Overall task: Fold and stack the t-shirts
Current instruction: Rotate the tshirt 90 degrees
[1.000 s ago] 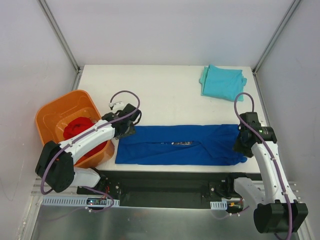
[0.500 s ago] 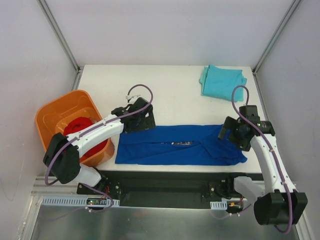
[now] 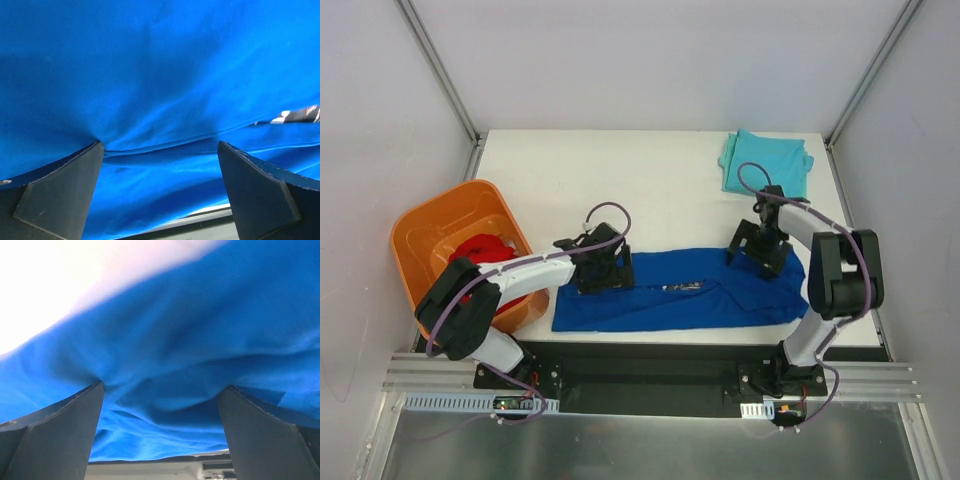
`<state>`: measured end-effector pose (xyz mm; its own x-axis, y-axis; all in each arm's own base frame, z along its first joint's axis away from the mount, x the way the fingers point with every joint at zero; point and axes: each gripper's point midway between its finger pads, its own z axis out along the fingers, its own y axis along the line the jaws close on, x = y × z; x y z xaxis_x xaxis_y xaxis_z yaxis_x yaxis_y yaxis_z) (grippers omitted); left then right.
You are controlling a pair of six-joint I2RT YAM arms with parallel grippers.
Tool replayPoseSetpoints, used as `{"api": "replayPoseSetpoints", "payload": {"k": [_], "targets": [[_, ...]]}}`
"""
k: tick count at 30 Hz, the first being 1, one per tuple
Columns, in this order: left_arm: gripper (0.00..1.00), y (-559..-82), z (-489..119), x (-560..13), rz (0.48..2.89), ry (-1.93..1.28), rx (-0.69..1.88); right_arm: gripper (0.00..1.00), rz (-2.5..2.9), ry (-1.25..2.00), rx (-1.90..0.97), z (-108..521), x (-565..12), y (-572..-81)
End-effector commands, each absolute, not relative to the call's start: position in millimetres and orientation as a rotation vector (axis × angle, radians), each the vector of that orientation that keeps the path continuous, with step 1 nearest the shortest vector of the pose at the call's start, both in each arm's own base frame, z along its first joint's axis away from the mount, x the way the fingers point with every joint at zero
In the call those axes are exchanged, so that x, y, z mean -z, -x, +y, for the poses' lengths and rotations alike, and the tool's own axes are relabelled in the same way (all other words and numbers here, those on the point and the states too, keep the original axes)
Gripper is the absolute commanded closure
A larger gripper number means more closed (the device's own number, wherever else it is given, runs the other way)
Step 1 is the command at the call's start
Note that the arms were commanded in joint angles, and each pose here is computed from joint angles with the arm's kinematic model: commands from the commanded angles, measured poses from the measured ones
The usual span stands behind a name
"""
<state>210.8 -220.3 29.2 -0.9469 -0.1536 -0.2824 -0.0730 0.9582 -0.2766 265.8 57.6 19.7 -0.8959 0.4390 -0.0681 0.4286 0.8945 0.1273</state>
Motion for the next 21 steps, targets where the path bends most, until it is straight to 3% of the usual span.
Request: {"api": "replayPoseSetpoints", "payload": {"k": [1,3,12,14,18,21], "targets": [[0.01,-178,-228,-20,2.864,0.208,0.457,0.03,2.925,-0.532,-0.209,106,-22,-336],[0.00,-174,-231,-26,2.845,0.195,0.481,0.03,2.920,-0.463,-0.196,122,-26,-355],[0.01,-150,-241,-21,2.879,0.269,0.510,0.03,2.903,-0.220,-0.662,265,-26,-446],[0.01,-144,-248,-23,2.880,0.275,0.527,0.03,2.904,-0.230,-0.750,290,-11,-458],[0.01,-149,-271,-28,2.839,0.267,0.600,0.03,2.675,-0.303,-1.044,334,-31,-519],[0.01,-158,-291,-29,2.822,0.241,0.633,0.03,2.483,-0.394,-1.111,339,-45,-563]]}}
